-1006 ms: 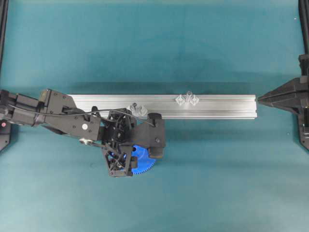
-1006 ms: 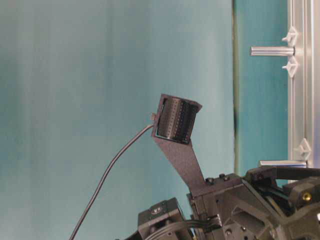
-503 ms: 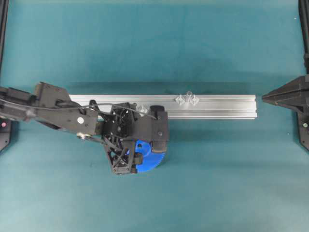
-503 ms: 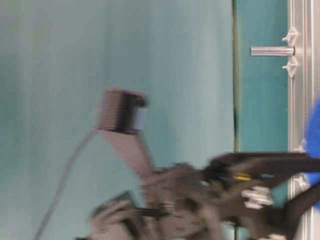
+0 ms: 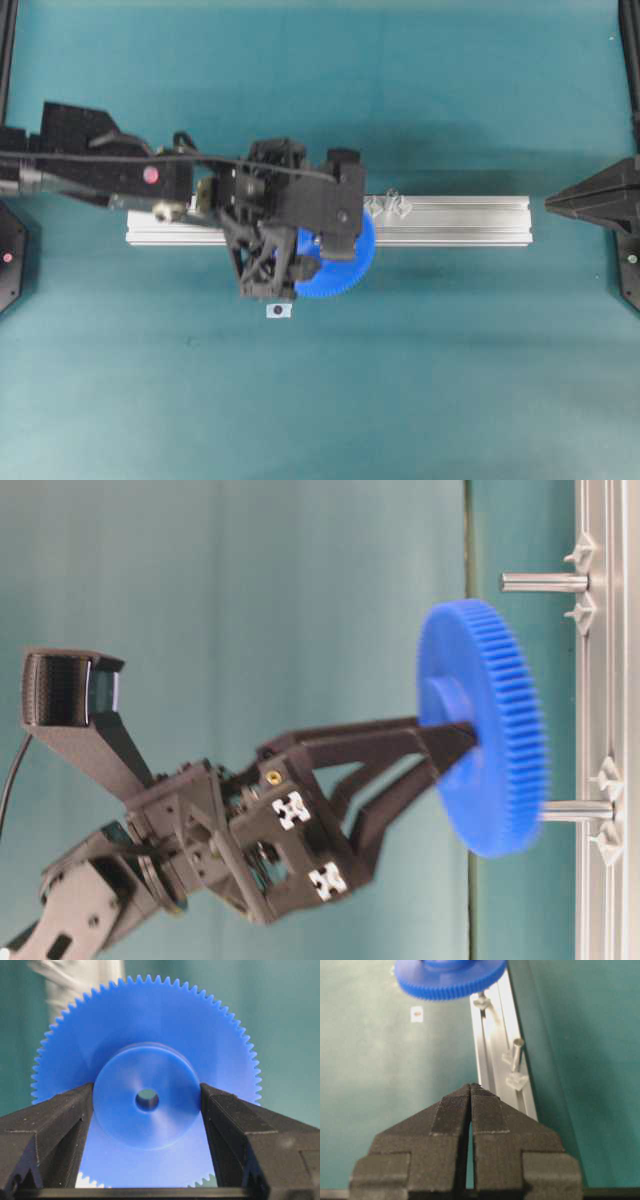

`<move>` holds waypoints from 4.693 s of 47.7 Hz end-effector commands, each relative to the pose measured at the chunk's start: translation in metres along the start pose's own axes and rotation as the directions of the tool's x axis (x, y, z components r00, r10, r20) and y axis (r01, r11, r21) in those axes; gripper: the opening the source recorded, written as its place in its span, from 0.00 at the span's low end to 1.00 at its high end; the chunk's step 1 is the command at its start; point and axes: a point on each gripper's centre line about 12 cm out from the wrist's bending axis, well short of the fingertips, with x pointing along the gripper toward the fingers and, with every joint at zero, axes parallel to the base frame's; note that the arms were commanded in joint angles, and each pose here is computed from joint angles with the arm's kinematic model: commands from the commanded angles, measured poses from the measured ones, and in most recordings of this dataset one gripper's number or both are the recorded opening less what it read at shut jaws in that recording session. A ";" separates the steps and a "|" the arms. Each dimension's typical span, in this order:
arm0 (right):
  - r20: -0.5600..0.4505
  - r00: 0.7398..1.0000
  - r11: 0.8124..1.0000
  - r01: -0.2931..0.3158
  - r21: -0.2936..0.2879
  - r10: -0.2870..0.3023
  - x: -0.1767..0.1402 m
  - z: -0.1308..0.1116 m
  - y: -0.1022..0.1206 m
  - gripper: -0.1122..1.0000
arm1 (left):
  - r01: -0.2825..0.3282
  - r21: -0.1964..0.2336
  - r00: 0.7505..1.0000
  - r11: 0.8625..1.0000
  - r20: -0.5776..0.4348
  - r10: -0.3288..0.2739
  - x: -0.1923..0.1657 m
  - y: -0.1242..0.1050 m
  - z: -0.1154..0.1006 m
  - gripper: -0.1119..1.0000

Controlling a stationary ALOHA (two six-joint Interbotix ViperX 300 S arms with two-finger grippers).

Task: Find the location of the shaft and insert the large gear.
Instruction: 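Lift the blue gear and carry it toward the right shaft, then align the gear's center hole with the right metal shaft, then push the blue gear onto the right shaft with the left gripper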

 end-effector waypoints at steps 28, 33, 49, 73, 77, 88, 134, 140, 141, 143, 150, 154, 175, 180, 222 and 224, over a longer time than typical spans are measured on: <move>-0.022 1.000 1.000 0.013 0.016 -0.012 -0.003 0.001 -0.002 0.12 | -0.075 -0.017 0.985 0.997 0.153 0.077 0.028 0.038 0.036 0.75; -0.022 1.000 1.000 0.015 0.017 -0.015 -0.003 0.000 -0.002 0.12 | -0.081 -0.021 0.985 0.997 0.152 0.083 0.038 0.043 0.038 0.75; -0.013 1.000 1.000 0.019 0.019 -0.019 -0.006 0.001 -0.003 0.12 | -0.091 0.041 0.987 0.995 0.136 0.085 0.061 0.047 0.040 0.75; -0.012 1.000 0.999 0.026 0.022 -0.026 -0.007 -0.001 -0.004 0.12 | -0.112 0.019 0.987 0.994 0.121 0.109 0.070 0.065 0.037 0.75; -0.014 1.000 0.999 0.027 0.023 -0.027 -0.006 -0.002 -0.005 0.12 | -0.119 0.011 0.986 0.993 0.119 0.117 0.070 0.071 0.036 0.75; -0.012 0.999 0.999 0.031 0.024 -0.031 -0.006 -0.001 -0.005 0.12 | -0.137 -0.007 0.985 0.991 0.109 0.137 0.072 0.084 0.032 0.75; -0.006 0.999 0.999 0.033 0.027 -0.033 -0.005 -0.004 -0.006 0.12 | -0.060 0.004 0.998 0.998 0.037 0.060 0.074 0.042 0.031 0.75; -0.006 0.999 0.999 0.034 0.027 -0.034 -0.005 -0.004 -0.006 0.12 | -0.059 0.003 0.998 0.998 0.026 0.059 0.072 0.043 0.031 0.75; -0.006 0.999 0.999 0.034 0.027 -0.034 -0.005 -0.004 -0.006 0.12 | -0.059 0.004 0.998 0.998 0.023 0.059 0.073 0.043 0.031 0.75; -0.007 0.999 0.999 0.034 0.027 -0.034 -0.005 -0.004 -0.006 0.12 | -0.056 0.003 0.998 0.998 0.011 0.056 0.073 0.043 0.029 0.75; -0.006 0.999 0.999 0.034 0.027 -0.034 -0.005 -0.004 -0.006 0.12 | -0.047 -0.031 0.998 0.998 -0.032 0.046 0.074 0.040 0.024 0.75; -0.007 0.999 0.999 0.034 0.027 -0.034 -0.005 -0.004 -0.006 0.12 | -0.047 -0.063 0.998 0.997 -0.040 0.045 0.073 0.040 0.022 0.75; -0.006 0.999 0.999 0.034 0.027 -0.034 -0.005 -0.004 -0.006 0.12 | -0.045 -0.098 0.999 0.994 -0.022 0.043 0.063 0.037 0.026 0.75; -0.001 0.999 0.999 0.035 0.028 -0.035 -0.005 -0.003 -0.006 0.12 | -0.044 -0.095 0.999 0.994 -0.019 0.043 0.061 0.036 0.026 0.75; 0.000 0.999 0.999 0.034 0.027 -0.034 -0.005 -0.004 -0.006 0.12 | -0.074 -0.106 0.997 0.992 -0.005 0.073 0.078 0.059 0.033 0.75; 0.000 0.999 0.999 0.034 0.027 -0.034 -0.005 -0.004 -0.006 0.12 | -0.078 -0.111 0.997 0.991 -0.011 0.078 0.079 0.062 0.031 0.75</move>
